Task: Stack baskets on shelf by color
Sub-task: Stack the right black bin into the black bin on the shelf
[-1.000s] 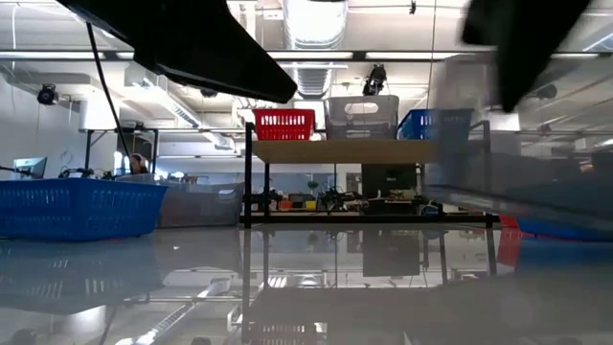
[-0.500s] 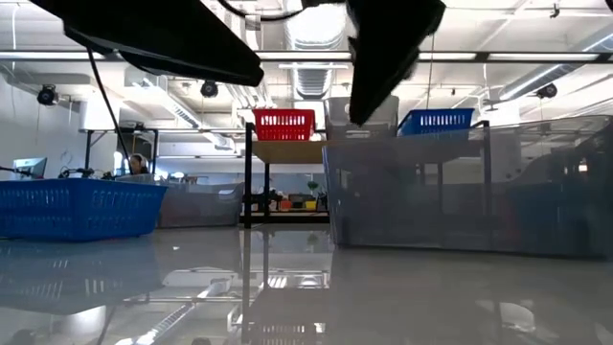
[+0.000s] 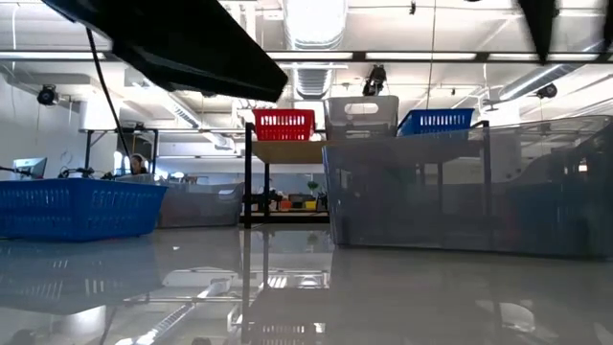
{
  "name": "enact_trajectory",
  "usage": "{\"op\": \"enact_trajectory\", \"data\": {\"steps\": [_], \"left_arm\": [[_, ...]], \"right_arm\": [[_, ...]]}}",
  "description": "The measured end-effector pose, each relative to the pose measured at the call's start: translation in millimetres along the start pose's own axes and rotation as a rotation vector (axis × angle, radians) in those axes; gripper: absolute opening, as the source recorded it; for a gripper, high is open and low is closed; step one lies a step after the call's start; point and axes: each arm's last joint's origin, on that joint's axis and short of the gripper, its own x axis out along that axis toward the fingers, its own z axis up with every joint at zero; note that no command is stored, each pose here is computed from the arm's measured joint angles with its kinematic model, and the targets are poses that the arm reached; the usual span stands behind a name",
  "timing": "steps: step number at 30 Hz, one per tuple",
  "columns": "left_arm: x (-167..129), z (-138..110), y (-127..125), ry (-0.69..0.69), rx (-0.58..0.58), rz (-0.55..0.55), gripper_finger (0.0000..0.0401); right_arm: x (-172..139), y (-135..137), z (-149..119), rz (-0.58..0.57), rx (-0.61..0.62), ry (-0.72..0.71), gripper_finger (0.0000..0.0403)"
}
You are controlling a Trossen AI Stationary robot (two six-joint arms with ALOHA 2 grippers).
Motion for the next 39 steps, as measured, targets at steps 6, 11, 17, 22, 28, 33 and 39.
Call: {"op": "enact_trajectory", "data": {"steps": [6,11,17,22,28,33,39], "left_arm": [[20.3,-8.9,0.4,0.003,-0.009,0.021,0.0132],[32.9,-23.1,-4.3,0.016,-0.004,0.019,0.0132],[34.8,-25.6,-5.3,0.019,-0.003,0.018,0.0132],[17.3,-9.1,-9.8,-0.026,-0.009,-0.025,0.0132],[-11.1,6.9,-16.7,-0.083,0.003,-0.068,0.0132],[-21.2,9.2,-21.0,-0.103,0.022,-0.073,0.0132],[-21.5,6.3,-20.5,-0.098,0.021,-0.073,0.0132]], "right_arm": [[27.2,16.7,-8.2,-0.146,-0.099,0.064,0.0124],[49.2,22.4,-12.1,-0.080,-0.118,0.103,0.0110],[67.0,25.4,-8.5,-0.043,-0.094,0.041,0.0087],[68.6,24.6,11.6,-0.012,-0.046,-0.147,0.0032],[61.3,13.2,31.0,0.019,0.112,-0.324,0.0009],[58.4,-12.8,42.7,0.032,0.272,-0.425,0.0009],[70.0,-40.3,53.2,0.030,0.318,-0.470,0.0030]]}}
